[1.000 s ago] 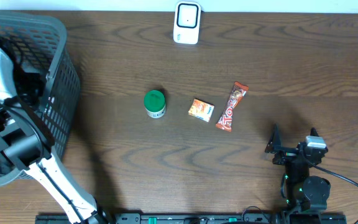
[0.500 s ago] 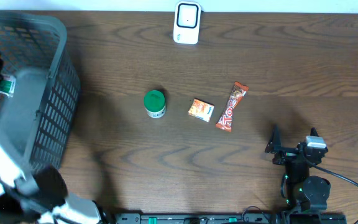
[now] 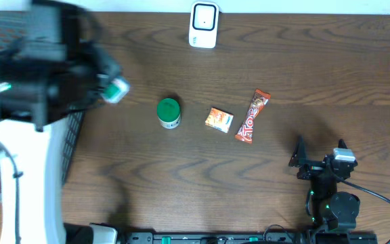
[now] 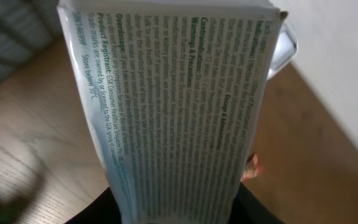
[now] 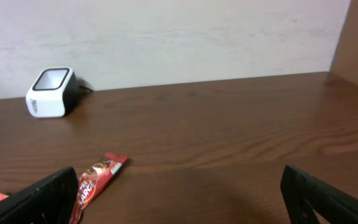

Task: Scan the item barcode
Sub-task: 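Carry the Panadol box past the scanner and set it beside the orange box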

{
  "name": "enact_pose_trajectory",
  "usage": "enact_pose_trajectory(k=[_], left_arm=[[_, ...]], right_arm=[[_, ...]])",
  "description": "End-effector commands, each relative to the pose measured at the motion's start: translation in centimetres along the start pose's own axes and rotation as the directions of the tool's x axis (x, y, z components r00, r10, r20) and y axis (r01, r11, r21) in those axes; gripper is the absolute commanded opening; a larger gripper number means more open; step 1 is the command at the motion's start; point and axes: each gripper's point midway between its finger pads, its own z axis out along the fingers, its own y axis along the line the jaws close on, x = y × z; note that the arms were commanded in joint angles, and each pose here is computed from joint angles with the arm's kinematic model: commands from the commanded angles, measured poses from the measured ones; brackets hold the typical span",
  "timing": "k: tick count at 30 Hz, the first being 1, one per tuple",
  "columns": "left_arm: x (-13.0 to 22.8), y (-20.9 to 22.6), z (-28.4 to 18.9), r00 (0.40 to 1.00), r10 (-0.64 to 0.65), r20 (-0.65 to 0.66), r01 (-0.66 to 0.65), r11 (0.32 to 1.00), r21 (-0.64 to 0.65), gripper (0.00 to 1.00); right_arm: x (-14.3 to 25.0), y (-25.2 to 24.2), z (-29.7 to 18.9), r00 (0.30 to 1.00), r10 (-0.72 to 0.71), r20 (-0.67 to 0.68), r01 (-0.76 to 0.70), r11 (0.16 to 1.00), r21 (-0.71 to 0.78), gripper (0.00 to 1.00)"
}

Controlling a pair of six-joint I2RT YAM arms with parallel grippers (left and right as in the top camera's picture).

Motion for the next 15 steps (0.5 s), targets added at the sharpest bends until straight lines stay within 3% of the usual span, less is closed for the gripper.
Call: enact_pose_trajectory(k=[1,8,15], left_arm=[[3.7,-2.7,2.0,0.998,0.066,-0.017,-0.067,0.996,-0.053,0.36],[10.3,-6.0,6.0,0.985,0.116,-0.126,-0.13,0.986,-0.106,0.36],[16.8,-6.9,11.4,0.969,0.122,-0.214,-0.173,0.956,-0.238,0.36]], right_arm=[[0.1,0.1,0.0,1.0,-0.013,-0.001,0.013,1.0,-0.003,0.99],[0.1,0.1,0.0,1.0,-0.013,-0.001,0.013,1.0,-0.003,0.99],[0.1,0.1,0.0,1.0,-0.013,-0.001,0.013,1.0,-0.004,0.99]])
